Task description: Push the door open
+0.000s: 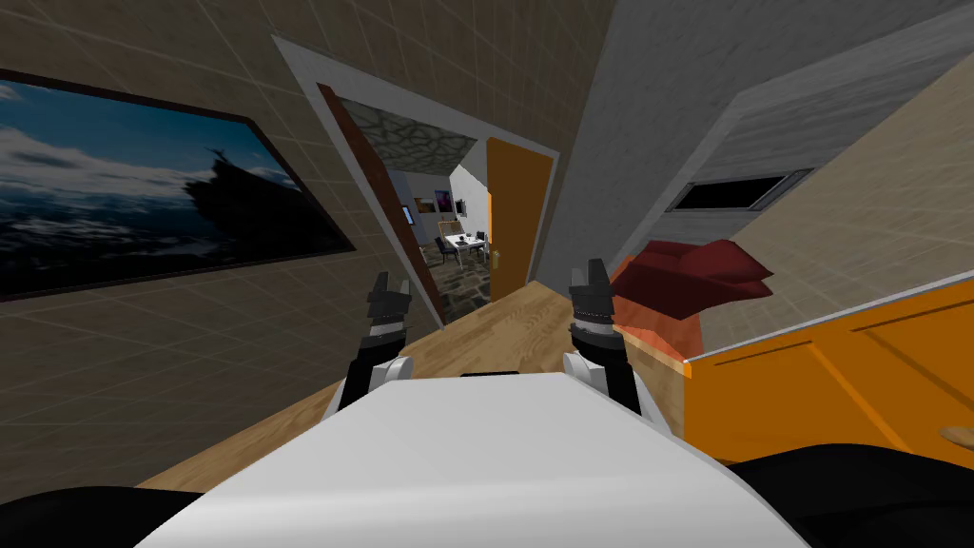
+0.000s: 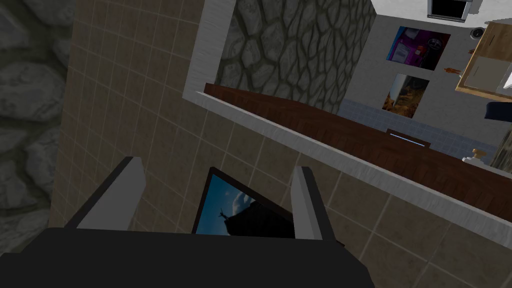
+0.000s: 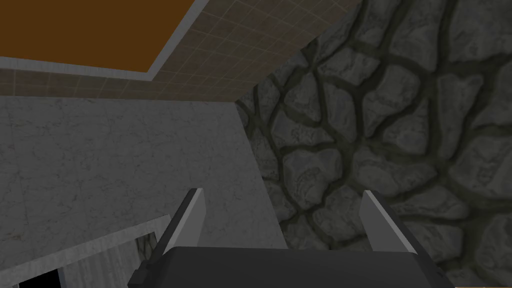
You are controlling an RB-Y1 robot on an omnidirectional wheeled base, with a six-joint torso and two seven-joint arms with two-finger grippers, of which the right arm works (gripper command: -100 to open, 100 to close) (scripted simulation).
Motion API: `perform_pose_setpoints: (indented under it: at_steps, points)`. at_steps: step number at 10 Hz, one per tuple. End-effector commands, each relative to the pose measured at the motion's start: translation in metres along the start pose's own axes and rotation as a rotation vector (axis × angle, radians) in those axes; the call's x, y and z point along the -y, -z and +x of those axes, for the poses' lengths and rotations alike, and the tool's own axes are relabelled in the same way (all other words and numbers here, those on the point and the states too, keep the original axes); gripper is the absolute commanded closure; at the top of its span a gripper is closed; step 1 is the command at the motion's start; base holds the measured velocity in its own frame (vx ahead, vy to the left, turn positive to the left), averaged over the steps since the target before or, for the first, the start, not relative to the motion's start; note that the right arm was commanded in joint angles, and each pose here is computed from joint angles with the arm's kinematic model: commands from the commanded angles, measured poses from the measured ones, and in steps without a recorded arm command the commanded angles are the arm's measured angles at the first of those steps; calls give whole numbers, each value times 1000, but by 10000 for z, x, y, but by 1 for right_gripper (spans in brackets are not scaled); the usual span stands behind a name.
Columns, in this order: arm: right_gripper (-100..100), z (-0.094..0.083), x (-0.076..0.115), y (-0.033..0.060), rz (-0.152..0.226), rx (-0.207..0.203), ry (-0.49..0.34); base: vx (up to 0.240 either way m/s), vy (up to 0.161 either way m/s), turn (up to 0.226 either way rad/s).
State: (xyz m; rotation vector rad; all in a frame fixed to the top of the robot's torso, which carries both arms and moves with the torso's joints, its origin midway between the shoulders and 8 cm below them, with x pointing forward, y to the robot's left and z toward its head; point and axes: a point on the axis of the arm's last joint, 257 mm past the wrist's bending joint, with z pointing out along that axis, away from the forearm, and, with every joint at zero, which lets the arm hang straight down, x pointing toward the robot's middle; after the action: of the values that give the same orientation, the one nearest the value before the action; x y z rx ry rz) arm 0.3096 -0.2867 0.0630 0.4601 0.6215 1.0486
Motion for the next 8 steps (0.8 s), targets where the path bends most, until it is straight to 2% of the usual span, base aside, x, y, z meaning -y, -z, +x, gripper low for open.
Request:
perform_pose_setpoints:
  at_steps: [1,5,8]
  points:
    - [-100,43,92,30,10,-22,-8,92,0,64]
    - [-100,117,273,94,30,-62,-24,151,-1,44]
    - [-100,189,483,175,57,-106,-43,162,2,61]
